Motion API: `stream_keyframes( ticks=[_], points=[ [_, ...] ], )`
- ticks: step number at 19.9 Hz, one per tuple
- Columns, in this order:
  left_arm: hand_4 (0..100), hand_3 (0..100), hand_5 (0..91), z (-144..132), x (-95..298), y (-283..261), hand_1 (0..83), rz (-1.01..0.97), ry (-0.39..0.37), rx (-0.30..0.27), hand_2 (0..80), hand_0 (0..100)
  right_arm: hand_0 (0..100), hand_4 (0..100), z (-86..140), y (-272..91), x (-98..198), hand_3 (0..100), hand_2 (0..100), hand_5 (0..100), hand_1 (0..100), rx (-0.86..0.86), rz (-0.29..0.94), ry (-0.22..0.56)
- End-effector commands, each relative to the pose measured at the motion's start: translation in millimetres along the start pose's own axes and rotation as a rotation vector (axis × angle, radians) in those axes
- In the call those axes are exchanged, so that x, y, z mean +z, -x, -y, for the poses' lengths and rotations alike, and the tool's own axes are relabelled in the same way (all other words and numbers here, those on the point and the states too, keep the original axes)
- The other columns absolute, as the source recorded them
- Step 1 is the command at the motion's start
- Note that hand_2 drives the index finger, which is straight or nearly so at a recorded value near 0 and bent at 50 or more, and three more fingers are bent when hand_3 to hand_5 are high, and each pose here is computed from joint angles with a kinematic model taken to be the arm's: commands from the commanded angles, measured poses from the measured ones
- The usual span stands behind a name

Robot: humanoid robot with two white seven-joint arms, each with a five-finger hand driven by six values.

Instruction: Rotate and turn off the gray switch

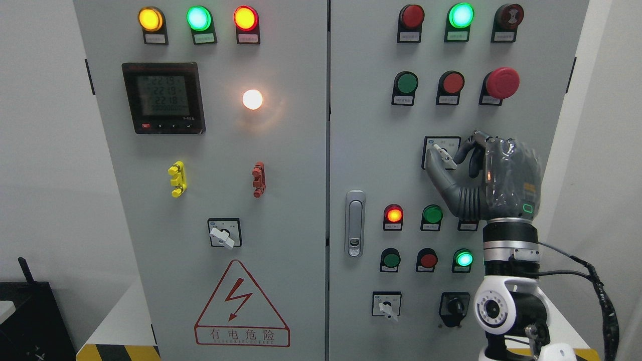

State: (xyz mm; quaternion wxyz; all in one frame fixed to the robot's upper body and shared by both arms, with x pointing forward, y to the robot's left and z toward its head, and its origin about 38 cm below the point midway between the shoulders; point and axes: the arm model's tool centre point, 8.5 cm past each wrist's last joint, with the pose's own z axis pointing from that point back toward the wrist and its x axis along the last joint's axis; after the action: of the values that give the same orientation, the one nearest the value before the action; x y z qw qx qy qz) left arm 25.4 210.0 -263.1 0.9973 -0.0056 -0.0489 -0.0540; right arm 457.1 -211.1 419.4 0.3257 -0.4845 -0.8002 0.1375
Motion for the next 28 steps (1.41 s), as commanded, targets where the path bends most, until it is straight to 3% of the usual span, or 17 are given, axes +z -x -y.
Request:
stream_keyframes(
  ticks=[1,11,28],
  points=[
    [0,0,0.0,0.1,0.0,-0.1,38.9,0.0,-0.002,0.032,0.0,12,40,91,-1.5,-1.1,0.6,100,71,99,38,-0.001,0.004,-0.006],
    [0,0,0.0,0.1,0.1,0.4,38.9,-0.001,-0.002,0.032,0.0,12,49,91,-2.0,-2.0,0.7,100,73,100,38,-0.002,0.005,-0.006],
    [0,0,0.0,0.1,0.0,-0.1,38.9,0.0,-0.002,0.032,0.0,12,56,91,-1.6,-5.1,-0.8,100,75,100,33,-0.012,0.006,-0.002]
  ],
)
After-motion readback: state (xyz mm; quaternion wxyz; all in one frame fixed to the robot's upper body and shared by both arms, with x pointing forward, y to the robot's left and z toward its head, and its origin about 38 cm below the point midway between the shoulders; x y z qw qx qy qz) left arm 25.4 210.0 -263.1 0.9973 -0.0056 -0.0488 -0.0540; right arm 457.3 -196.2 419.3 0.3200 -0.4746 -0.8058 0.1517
